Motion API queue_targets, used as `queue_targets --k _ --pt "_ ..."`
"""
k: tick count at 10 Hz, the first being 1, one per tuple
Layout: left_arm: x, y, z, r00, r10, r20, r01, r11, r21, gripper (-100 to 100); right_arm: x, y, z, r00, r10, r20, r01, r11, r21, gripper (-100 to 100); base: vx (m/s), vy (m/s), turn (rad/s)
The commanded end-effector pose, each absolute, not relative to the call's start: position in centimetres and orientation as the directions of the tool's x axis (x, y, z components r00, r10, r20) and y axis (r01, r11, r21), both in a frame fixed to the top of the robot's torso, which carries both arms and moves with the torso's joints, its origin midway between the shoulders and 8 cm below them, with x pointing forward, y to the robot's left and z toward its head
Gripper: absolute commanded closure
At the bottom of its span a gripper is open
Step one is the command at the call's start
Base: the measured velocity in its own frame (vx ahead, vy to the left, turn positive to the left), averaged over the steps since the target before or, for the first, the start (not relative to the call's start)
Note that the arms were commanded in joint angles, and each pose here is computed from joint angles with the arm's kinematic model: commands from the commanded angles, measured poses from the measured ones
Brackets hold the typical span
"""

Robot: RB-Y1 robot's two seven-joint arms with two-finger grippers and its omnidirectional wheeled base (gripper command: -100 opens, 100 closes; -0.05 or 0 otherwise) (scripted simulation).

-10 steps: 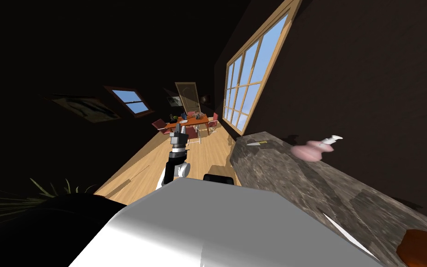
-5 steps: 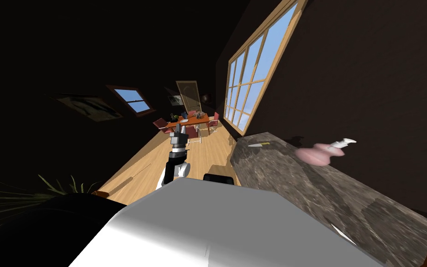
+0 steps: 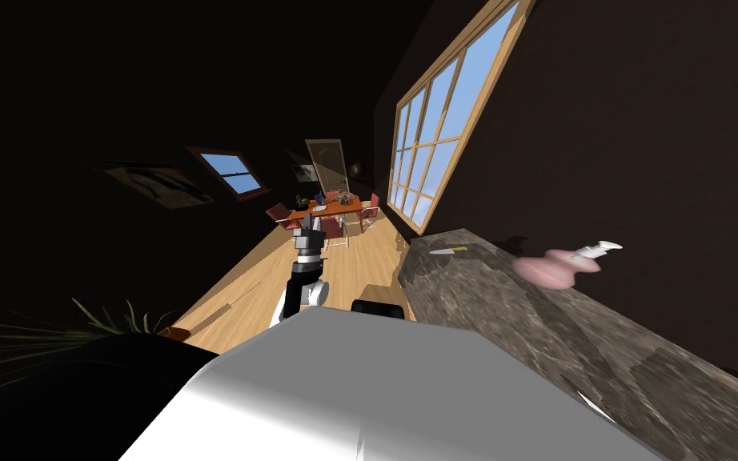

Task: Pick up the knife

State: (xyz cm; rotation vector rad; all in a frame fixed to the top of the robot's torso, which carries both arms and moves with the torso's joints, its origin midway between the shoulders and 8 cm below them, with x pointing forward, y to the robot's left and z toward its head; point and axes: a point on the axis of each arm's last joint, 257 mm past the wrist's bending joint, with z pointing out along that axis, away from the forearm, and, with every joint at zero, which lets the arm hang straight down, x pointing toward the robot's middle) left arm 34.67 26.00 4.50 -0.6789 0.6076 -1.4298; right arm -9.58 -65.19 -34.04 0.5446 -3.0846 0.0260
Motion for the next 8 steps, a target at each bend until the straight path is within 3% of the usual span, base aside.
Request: queue_targets --k 1,2,3,4,7,8 --pt "34.7 26.0 4.5 0.056 -0.998 0.024 0.675 0.02 -0.737 0 -9.6 -65.2 -34.0 -0.94 -0.342 0.012 -0.342 0.939 -0.015 100 0.0 0.0 0.0" --pt "34.7 26.0 4.5 0.056 -0.998 0.024 0.675 0.02 -0.737 0 -9.6 -65.1 -34.0 -0.939 -0.343 0.012 -0.343 0.939 -0.013 100 0.0 0.0 0.0" --pt "34.7 26.0 4.5 0.056 -0.998 0.024 0.675 0.02 -0.737 0 -9.6 -65.1 -34.0 -0.939 -0.343 0.012 -0.343 0.939 -0.013 0 0.0 0.0 0.0" --pt "34.7 26.0 4.5 0.056 -0.998 0.024 0.675 0.02 -0.737 0 -8.6 -65.5 -33.4 -0.936 -0.351 0.012 -0.352 0.936 -0.012 100 -0.014 0.017 -0.09" --pt "34.7 26.0 4.5 0.056 -0.998 0.024 0.675 0.02 -0.737 0 -7.6 -66.0 -32.9 -0.933 -0.36 0.013 -0.36 0.933 -0.013 100 -0.016 0.023 -0.062" --pt "34.7 26.0 4.5 0.056 -0.998 0.024 0.675 0.02 -0.737 0 -7.5 -66.0 -32.8 -0.933 -0.361 0.013 -0.361 0.933 -0.011 0 0.0 0.0 0.0"
